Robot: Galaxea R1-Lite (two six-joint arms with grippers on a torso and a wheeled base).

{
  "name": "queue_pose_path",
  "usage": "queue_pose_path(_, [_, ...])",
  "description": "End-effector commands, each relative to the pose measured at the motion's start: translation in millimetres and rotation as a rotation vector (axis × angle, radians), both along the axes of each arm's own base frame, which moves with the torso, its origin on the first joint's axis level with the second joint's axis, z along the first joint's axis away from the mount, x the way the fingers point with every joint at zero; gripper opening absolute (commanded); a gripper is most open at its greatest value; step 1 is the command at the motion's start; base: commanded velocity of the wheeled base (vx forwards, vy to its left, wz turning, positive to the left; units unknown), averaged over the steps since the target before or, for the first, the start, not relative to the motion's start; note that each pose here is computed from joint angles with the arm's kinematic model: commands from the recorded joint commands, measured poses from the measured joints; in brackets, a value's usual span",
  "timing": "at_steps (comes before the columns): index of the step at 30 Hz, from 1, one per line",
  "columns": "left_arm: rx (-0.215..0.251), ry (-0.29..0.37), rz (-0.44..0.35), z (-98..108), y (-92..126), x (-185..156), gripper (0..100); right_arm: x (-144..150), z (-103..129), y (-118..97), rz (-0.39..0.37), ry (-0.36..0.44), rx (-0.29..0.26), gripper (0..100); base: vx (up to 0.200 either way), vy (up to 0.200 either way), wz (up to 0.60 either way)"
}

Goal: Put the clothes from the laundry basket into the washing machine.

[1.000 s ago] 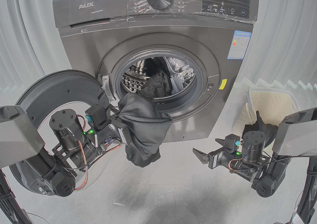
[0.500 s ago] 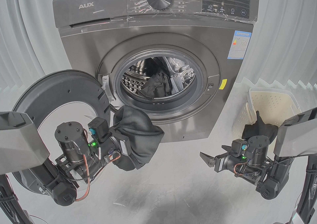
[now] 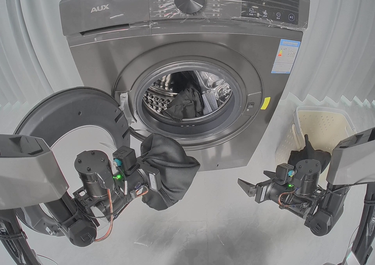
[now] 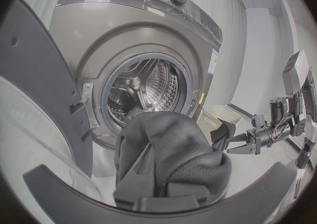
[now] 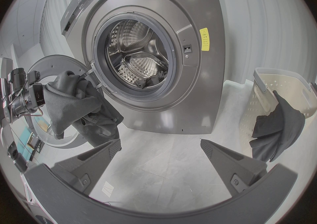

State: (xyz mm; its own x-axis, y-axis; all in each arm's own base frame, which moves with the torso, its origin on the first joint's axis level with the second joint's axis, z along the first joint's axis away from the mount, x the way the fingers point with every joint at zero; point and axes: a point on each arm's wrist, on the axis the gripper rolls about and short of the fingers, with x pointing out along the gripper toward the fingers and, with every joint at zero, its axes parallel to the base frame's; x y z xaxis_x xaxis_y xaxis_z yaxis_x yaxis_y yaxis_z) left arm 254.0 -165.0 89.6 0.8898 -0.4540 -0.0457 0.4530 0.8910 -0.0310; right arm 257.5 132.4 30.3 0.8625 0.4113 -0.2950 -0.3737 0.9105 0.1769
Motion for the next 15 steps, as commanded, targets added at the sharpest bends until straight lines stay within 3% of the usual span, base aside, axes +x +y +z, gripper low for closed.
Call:
queue_pose_path(1, [0.002, 0.004, -0.005, -1.0, -0.8, -1.4, 0, -1.3, -0.6, 0.7, 0.003, 0.004, -0.002, 100, 0.000, 0.000, 0.00])
queue_pose_path(5, [0.005, 0.009, -0.004, -1.4, 1.1, -2.6, 0, -2.2, -3.0, 2.3, 0.009, 0.013, -0.005, 100, 0.000, 0.000, 0.00])
queue_pose_path(11, [0.012, 0.013, -0.005, -3.6, -0.7, -2.2, 0, -3.5, -3.0, 4.6, 0.018, 0.013, -0.005, 100, 0.200, 0.000, 0.00])
queue_pose_path(15, [0.011, 0.012, -0.010, -3.5, -1.9, -3.0, 0, -3.9, -2.6, 5.4, 0.021, 0.011, -0.004, 100, 0.000, 0.000, 0.00])
